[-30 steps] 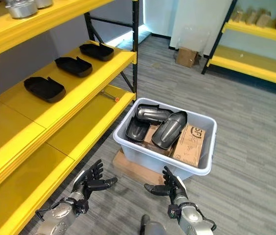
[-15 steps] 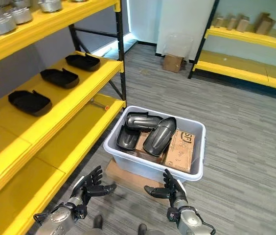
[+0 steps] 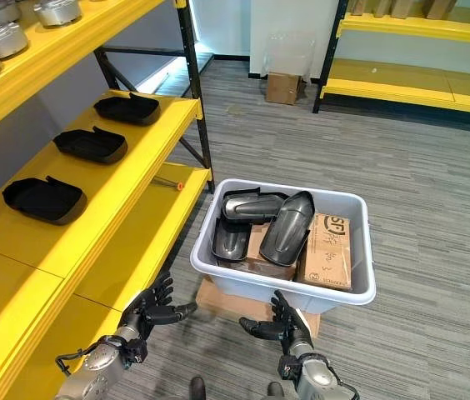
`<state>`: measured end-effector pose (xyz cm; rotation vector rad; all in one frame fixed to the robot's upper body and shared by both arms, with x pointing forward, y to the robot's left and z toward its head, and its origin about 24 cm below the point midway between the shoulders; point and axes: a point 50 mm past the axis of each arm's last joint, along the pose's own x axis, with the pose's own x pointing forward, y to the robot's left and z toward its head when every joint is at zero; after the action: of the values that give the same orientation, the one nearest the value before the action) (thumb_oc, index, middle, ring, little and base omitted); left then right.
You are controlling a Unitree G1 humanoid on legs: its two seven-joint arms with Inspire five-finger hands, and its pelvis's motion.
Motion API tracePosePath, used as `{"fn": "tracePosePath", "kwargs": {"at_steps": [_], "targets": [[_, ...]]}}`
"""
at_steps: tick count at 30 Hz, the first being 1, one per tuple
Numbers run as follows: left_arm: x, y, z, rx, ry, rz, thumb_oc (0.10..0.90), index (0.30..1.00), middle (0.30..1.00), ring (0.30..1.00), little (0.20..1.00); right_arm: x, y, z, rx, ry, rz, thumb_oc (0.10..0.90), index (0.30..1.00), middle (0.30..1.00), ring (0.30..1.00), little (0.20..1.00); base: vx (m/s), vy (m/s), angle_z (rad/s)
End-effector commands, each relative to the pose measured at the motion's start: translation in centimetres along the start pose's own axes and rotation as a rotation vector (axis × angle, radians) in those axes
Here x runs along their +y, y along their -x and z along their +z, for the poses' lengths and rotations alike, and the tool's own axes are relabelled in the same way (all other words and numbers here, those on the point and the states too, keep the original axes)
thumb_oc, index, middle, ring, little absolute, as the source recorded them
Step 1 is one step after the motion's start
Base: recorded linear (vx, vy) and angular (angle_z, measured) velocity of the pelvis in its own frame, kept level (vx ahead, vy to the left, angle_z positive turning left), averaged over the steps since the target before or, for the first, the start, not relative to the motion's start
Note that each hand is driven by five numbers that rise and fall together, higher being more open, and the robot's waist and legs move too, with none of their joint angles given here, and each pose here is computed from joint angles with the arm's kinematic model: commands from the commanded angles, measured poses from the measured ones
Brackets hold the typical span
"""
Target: Move parts from the plastic box to the shelf.
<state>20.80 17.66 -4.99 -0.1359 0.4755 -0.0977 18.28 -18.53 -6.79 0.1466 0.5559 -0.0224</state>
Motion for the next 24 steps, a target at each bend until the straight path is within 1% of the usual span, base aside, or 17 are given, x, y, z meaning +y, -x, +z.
{"fn": "tracePosePath", "kwargs": {"at_steps": [1, 16, 24], "targets": [[-0.2, -0.2, 4.0, -0.204, -0.013, -0.042, 0.9, 1.0, 1.0, 1.0, 1.0, 0.8, 0.0, 3.5, -0.17, 0.009, 0.074, 0.9, 1.0, 1.0, 1.0, 1.0, 0.06, 0.018, -0.04], [0.1, -0.1, 3.6, -0.19, -0.013, -0.03, 0.9, 1.0, 1.0, 1.0, 1.0, 0.9, -0.4, 4.7, -0.218, 0.038, 0.075, 0.9, 1.0, 1.0, 1.0, 1.0, 0.04, 0.001, 0.0], [0.1, -0.2, 4.1, -0.205, -0.038, -0.037, 0.9, 1.0, 1.0, 1.0, 1.0, 1.3, -0.6, 5.1, -0.23, 0.029, 0.083, 0.9, 1.0, 1.0, 1.0, 1.0, 0.0, 0.118, -0.01]]}}
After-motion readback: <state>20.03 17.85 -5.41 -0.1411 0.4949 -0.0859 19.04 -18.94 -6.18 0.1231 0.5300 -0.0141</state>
